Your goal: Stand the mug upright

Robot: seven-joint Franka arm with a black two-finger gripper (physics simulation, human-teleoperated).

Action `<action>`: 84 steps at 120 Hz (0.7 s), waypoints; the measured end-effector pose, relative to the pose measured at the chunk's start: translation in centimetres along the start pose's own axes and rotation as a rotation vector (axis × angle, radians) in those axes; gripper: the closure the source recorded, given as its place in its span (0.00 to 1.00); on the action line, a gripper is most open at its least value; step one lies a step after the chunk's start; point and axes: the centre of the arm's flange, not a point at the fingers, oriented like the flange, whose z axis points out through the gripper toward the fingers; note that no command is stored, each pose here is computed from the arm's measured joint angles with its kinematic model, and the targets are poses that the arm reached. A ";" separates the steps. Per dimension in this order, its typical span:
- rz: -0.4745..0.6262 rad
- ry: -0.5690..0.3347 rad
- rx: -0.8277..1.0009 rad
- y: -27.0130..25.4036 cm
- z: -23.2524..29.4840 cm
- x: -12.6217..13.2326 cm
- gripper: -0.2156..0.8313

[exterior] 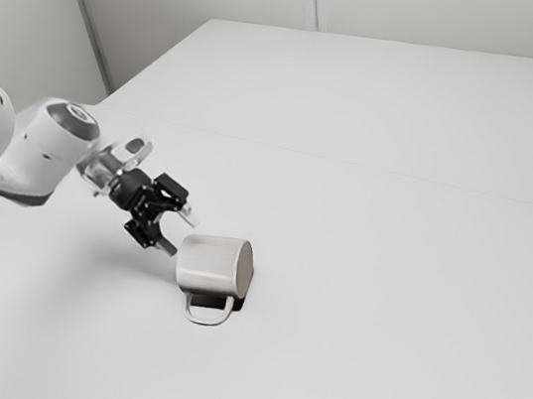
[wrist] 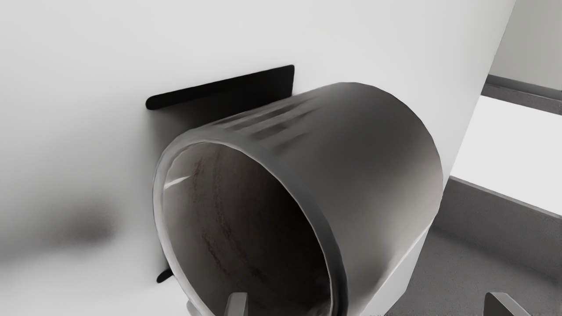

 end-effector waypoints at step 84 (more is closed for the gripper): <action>0.161 -0.032 -0.119 4.9 4.8 1.0 0.54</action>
